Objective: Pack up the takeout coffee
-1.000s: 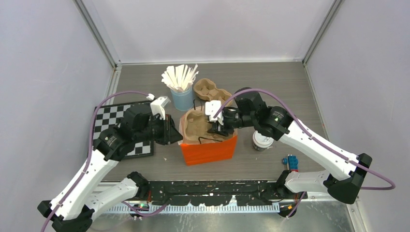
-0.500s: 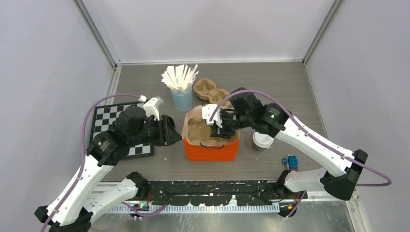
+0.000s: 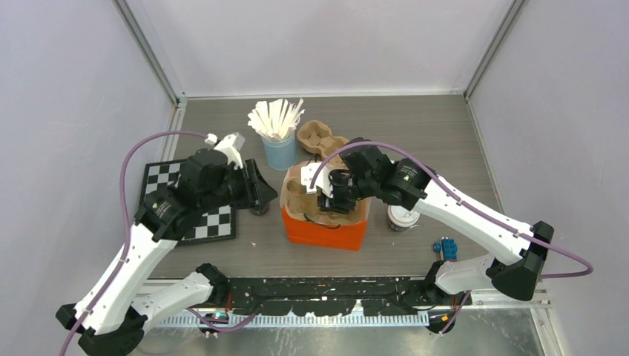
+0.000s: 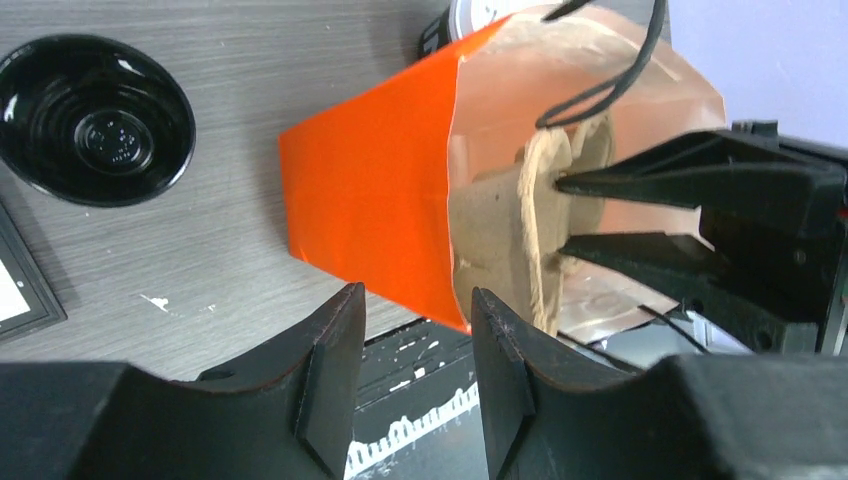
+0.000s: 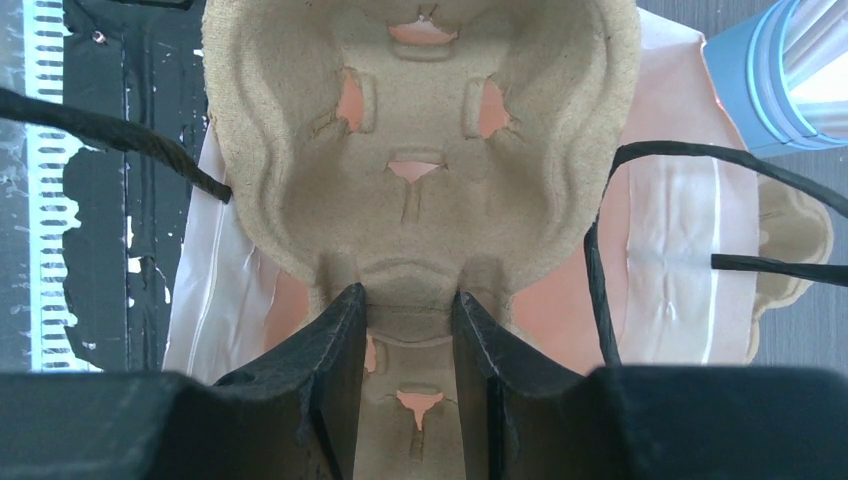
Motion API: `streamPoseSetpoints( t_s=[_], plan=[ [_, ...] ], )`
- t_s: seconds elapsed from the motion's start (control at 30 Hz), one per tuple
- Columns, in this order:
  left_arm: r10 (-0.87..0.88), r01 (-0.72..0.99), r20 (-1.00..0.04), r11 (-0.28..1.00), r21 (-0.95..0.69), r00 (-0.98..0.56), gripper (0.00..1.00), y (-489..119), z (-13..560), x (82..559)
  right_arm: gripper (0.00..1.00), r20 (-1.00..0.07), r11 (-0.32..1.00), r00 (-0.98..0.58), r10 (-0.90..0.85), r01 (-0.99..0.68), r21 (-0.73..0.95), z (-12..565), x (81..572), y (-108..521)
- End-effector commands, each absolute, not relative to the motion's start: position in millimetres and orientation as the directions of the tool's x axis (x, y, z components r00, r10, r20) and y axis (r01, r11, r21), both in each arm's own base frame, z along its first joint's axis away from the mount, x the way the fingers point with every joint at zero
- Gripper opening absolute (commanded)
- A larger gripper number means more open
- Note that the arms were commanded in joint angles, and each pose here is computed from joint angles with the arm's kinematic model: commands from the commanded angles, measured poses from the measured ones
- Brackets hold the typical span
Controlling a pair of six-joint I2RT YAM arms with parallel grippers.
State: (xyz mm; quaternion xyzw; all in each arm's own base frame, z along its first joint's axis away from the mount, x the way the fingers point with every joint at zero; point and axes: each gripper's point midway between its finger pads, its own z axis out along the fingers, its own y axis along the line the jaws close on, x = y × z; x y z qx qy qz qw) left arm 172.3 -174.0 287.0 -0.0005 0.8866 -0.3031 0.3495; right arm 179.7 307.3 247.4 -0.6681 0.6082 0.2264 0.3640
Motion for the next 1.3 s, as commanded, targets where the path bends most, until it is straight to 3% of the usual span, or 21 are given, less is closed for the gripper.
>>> streamPoseSetpoints(
  t_s=[0.0,0.43,0.8,1.0,1.27],
  plan=[
    [-0.235,0.184,-0.645,0.839,-0.513,-0.727,0.45,-174,303,193,0.31,-0.758,0.027,0.198,-0.621,-0.962,-0.273,272,180,300],
    [-0.253,0.216,-0.620,0.786,-0.580,-0.743,0.47,-191,311,221,0.31,-0.757,-0.061,0.267,-0.596,-0.955,-0.289,272,166,295],
    [-0.165,0.309,-0.614,0.747,-0.589,-0.772,0.47,-211,298,230,0.31,-0.755,-0.102,0.268,-0.598,-0.960,-0.260,266,154,290],
    [-0.050,0.440,-0.712,0.755,-0.486,-0.701,0.47,-212,313,242,0.31,-0.752,-0.095,0.266,-0.603,-0.960,-0.264,264,154,288],
    [-0.034,0.446,-0.585,0.612,-0.653,-0.810,0.40,-248,342,228,0.31,-0.746,-0.087,0.281,-0.604,-0.953,-0.289,265,160,289]
  ],
)
